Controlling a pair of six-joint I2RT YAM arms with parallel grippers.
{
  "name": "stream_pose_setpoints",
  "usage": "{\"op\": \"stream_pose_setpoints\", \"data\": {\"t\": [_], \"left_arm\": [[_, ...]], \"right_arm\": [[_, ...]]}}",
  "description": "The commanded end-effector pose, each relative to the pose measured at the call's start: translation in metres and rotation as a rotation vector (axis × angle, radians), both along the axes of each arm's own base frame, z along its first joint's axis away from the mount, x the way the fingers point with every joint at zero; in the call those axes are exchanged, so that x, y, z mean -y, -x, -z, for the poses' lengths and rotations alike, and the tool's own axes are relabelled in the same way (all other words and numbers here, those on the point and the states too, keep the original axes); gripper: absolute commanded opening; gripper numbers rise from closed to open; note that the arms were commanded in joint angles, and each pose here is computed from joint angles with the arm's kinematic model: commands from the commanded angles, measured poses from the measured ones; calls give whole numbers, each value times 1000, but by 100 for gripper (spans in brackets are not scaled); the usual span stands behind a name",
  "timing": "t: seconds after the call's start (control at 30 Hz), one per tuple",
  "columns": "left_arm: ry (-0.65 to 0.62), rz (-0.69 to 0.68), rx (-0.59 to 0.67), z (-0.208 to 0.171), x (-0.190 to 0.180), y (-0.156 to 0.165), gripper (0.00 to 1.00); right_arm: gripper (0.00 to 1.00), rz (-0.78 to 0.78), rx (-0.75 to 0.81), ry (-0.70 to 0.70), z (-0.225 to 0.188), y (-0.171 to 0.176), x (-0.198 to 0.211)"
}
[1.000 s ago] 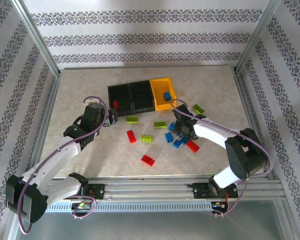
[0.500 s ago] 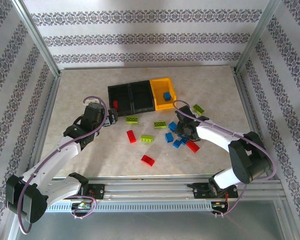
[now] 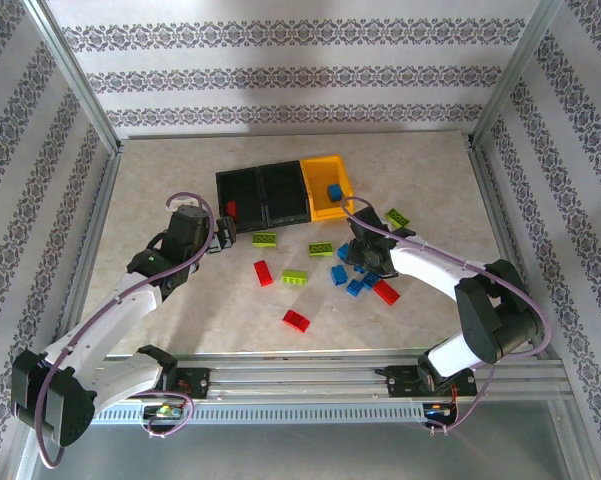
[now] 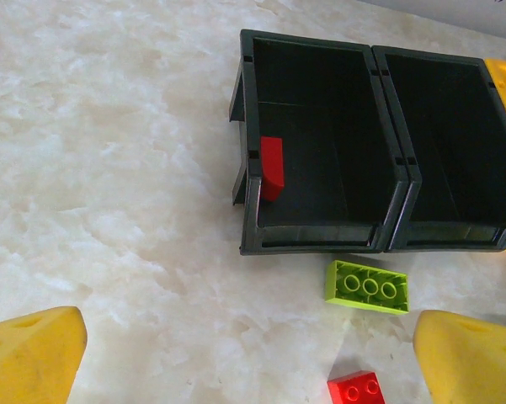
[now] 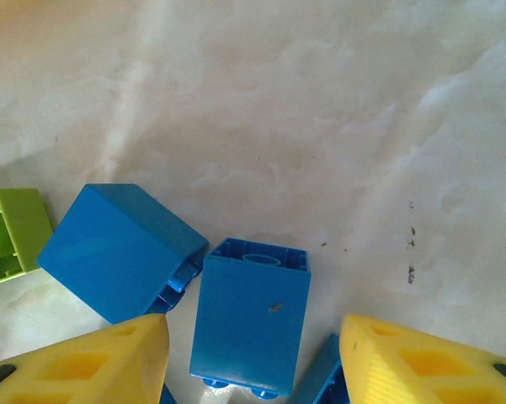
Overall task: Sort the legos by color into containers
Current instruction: Pick up the lego from the center of the table.
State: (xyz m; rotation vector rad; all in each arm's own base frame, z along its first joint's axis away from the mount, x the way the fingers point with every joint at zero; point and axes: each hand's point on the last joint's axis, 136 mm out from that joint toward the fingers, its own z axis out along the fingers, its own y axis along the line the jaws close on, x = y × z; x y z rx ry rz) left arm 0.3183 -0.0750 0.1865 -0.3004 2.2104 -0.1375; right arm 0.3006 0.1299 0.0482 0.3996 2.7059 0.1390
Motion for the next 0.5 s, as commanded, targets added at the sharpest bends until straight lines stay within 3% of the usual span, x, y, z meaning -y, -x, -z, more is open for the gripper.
{"op": "stream_pose_setpoints", "data": {"t": [0.0, 0.47], "left_arm": [[-12, -37, -23, 7, -10, 5, 100], [-16, -43, -31, 11, -12, 6, 100]], "right_arm": [[57, -25, -11, 18, 0, 0, -3], [52, -38, -72, 59, 27, -8, -1]]}}
